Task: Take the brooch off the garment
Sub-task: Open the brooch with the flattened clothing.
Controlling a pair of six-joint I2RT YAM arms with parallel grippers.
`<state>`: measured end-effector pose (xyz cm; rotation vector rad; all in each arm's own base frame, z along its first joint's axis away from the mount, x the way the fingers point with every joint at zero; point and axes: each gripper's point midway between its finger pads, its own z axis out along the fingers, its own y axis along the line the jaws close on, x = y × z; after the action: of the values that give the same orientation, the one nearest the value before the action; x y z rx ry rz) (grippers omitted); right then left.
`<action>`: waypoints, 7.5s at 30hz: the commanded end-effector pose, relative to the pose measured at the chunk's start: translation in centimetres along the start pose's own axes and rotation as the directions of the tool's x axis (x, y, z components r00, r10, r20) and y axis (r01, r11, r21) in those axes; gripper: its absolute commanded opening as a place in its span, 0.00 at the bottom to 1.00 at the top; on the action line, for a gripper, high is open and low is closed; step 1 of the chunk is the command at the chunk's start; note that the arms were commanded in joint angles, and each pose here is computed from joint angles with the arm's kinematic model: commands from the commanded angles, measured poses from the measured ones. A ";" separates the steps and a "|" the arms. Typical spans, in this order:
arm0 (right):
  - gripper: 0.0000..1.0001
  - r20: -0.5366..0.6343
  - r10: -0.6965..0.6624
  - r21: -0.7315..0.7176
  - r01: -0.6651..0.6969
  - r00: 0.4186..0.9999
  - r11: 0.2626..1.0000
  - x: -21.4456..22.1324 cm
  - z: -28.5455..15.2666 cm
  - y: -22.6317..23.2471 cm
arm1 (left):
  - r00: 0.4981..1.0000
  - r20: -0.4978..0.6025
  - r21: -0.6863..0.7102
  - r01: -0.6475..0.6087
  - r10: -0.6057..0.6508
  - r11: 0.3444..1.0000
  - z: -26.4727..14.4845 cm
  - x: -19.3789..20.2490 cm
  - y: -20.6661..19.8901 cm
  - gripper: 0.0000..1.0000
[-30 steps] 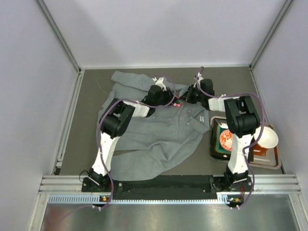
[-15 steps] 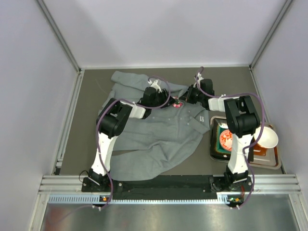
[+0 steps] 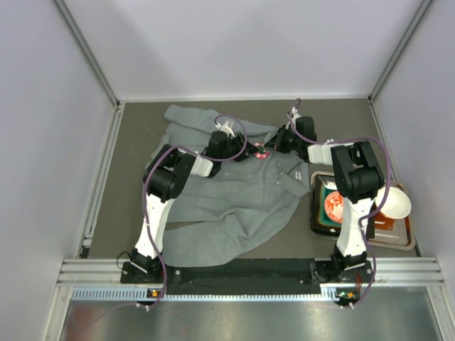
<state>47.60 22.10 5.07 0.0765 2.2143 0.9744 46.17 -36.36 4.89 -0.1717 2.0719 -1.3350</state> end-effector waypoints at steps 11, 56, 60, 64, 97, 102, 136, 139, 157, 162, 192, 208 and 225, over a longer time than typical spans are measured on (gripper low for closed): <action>0.00 0.024 -0.032 -0.041 0.033 0.999 0.999 -0.8 0.3 1.7 | 0.999 0.050 0.021 0.017 -0.018 1.000 1.3 -1.2 -0.3 0.44; 0.00 0.075 -0.145 0.030 0.143 0.987 0.989 -2.7 -1.4 2.5 | 0.998 0.052 0.043 -0.024 0.022 0.999 1.9 -1.6 -0.4 0.32; 0.00 0.055 -0.134 0.022 0.133 0.989 0.991 -2.2 -0.9 2.3 | 0.998 0.056 0.031 -0.023 0.021 0.999 2.2 -1.7 -0.3 0.37; 0.00 0.058 -0.135 0.021 0.134 0.989 0.991 -2.3 -0.9 2.4 | 0.998 0.060 0.031 -0.020 0.018 0.999 2.4 -1.8 -0.4 0.43; 0.01 0.055 -0.157 0.006 0.157 0.986 0.988 -2.4 -0.5 3.1 | 0.998 0.037 0.065 -0.044 0.041 0.997 2.3 -1.0 -0.2 0.00; 0.01 0.052 -0.155 0.011 0.154 0.987 0.988 -2.3 -0.4 3.0 | 0.999 0.032 0.059 -0.036 0.034 0.998 1.9 -0.8 -0.3 0.16; 0.00 0.017 -0.113 -0.004 0.113 0.993 0.994 -2.1 1.3 3.4 | 0.990 0.042 0.044 -0.133 0.131 0.990 2.0 -0.7 -0.3 0.00; 0.00 0.002 -0.117 0.014 0.117 0.993 0.993 -1.7 1.5 2.8 | 0.987 0.043 0.033 -0.155 0.153 0.987 2.0 -0.8 -0.4 0.00; 0.01 -0.024 -0.140 0.083 0.141 0.990 0.986 -1.2 1.6 1.2 | 0.980 0.030 0.018 -0.198 0.197 0.980 2.2 -0.6 -0.8 0.00; 0.02 -0.039 -0.148 0.090 0.151 0.988 0.984 -0.9 1.7 1.0 | 0.977 0.023 0.010 -0.215 0.214 0.977 2.2 -0.5 -0.9 0.00; 0.00 0.028 -0.143 0.074 0.140 0.989 0.987 -1.3 0.8 1.8 | 0.996 0.027 0.065 -0.081 0.080 0.995 0.8 -0.6 -0.6 0.41; 0.00 0.034 -0.140 0.063 0.137 0.990 0.989 -1.5 0.7 2.1 | 0.998 0.028 0.062 -0.051 0.049 0.997 1.5 -0.6 -0.2 0.38; 0.03 0.067 -0.165 0.053 0.161 0.984 0.985 -2.8 -0.3 3.4 | 0.997 -0.013 0.020 -0.075 0.075 0.997 2.0 0.2 0.8 0.00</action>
<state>48.27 23.05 5.21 -0.0070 2.2351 0.8151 47.43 -37.25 4.25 -0.1231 2.0372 -1.3394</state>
